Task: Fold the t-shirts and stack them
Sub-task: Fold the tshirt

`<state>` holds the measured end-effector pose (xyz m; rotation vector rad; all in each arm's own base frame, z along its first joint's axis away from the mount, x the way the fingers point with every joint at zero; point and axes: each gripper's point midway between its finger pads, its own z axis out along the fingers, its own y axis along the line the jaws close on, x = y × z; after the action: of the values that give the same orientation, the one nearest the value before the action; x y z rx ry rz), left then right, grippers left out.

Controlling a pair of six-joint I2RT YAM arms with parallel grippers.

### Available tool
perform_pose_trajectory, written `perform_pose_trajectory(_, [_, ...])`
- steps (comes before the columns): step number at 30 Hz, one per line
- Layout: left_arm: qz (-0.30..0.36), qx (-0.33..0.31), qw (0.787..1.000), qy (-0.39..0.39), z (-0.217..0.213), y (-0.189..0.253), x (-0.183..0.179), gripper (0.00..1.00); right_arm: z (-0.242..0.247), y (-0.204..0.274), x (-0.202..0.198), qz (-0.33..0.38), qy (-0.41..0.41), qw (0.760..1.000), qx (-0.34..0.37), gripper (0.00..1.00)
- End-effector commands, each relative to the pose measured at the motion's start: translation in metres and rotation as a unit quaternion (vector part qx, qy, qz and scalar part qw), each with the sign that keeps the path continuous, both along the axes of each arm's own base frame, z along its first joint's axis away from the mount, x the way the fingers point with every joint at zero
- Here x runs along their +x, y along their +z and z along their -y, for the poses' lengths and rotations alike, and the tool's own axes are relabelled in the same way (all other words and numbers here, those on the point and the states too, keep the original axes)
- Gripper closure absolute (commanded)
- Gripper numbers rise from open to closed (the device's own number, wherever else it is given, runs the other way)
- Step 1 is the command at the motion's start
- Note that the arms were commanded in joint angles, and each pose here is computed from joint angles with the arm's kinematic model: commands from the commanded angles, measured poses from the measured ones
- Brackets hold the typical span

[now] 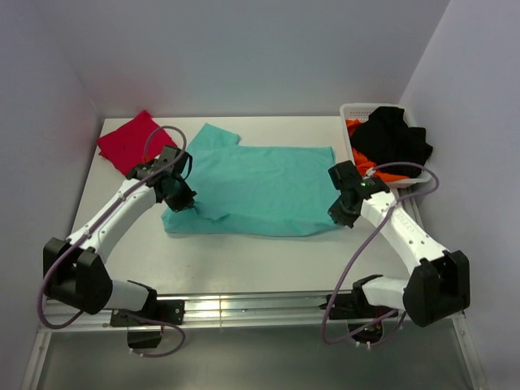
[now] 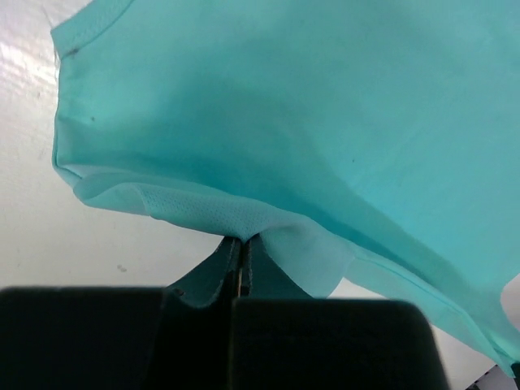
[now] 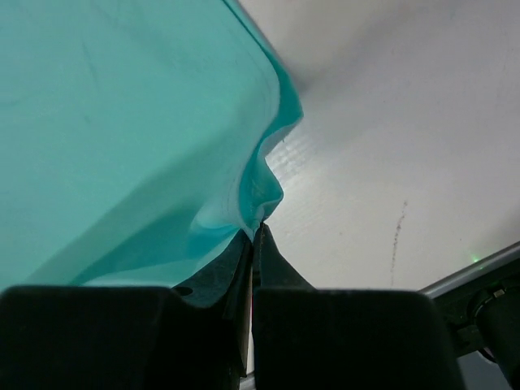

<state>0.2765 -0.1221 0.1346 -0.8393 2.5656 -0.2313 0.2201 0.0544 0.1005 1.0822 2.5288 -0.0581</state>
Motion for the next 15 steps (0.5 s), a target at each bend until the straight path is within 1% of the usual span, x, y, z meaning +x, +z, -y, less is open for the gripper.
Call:
perform_pose_trajectory(1, [0.029, -0.006, 0.999, -0.014, -0.002, 0.017, 0.032, 1.0, 0.011, 0.012, 0.026, 0.011, -0.001, 0.999, -0.031, 1.0])
perform_pose_trajectory(2, [0.021, 0.0, 1.0, -0.018, -0.005, 0.012, 0.039, 1.0, 0.01, 0.019, 0.036, 0.021, -0.001, 0.999, -0.031, 1.0])
perform_pose_trajectory(3, [0.032, -0.004, 0.999, -0.013, -0.008, 0.019, 0.052, 1.0, 0.012, 0.021, 0.045, 0.024, 0.0, 0.999, -0.032, 1.0])
perform_pose_trajectory(4, [0.021, -0.001, 1.0, -0.014, -0.009, 0.011, 0.06, 1.0, 0.014, 0.016, 0.051, 0.011, -0.002, 0.999, -0.038, 1.0])
perform_pose_trajectory(5, [0.034, -0.001, 0.999, -0.021, -0.009, 0.02, 0.073, 1.0, 0.014, 0.025, 0.066, 0.025, -0.005, 0.999, -0.036, 1.0])
perform_pose_trajectory(6, [0.03, 0.0, 0.999, -0.022, -0.011, 0.018, 0.08, 1.0, 0.014, 0.025, 0.074, 0.023, -0.001, 0.999, -0.039, 1.0])
perform_pose_trajectory(7, [0.017, 0.003, 1.0, -0.026, -0.014, 0.006, 0.091, 1.0, 0.015, 0.026, 0.088, 0.019, -0.004, 0.999, -0.04, 1.0])
perform_pose_trajectory(8, [0.025, -0.001, 0.999, -0.03, -0.013, 0.01, 0.104, 1.0, 0.015, 0.025, 0.098, 0.02, -0.004, 0.999, -0.04, 1.0])
perform_pose_trajectory(9, [0.022, -0.002, 0.999, -0.033, -0.013, 0.005, 0.113, 0.93, 0.013, 0.023, 0.107, 0.017, 0.004, 0.999, -0.039, 1.0])
perform_pose_trajectory(10, [0.0, -0.013, 0.999, -0.036, -0.012, -0.017, 0.127, 0.58, 0.016, 0.006, 0.115, -0.013, -0.002, 0.999, -0.045, 0.96])
perform_pose_trajectory(11, [0.007, -0.011, 0.999, -0.038, -0.014, -0.016, 0.144, 0.44, 0.015, 0.013, 0.134, -0.003, -0.004, 0.999, -0.041, 0.87])
perform_pose_trajectory(12, [-0.004, -0.019, 0.999, -0.031, -0.017, -0.022, 0.154, 0.03, 0.014, 0.01, 0.143, -0.011, -0.002, 0.999, -0.036, 0.35])
perform_pose_trajectory(13, [-0.036, -0.03, 0.999, -0.024, -0.024, -0.042, 0.161, 0.01, 0.019, -0.01, 0.152, -0.045, -0.008, 0.998, -0.035, 0.14])
perform_pose_trajectory(14, [-0.009, -0.035, 0.999, -0.018, -0.026, -0.023, 0.184, 0.0, 0.02, 0.007, 0.169, -0.039, -0.01, 0.999, -0.033, 0.0])
perform_pose_trajectory(15, [0.0, -0.037, 0.999, -0.012, -0.029, -0.016, 0.194, 0.01, 0.022, 0.01, 0.176, -0.047, -0.01, 0.998, -0.038, 0.0])
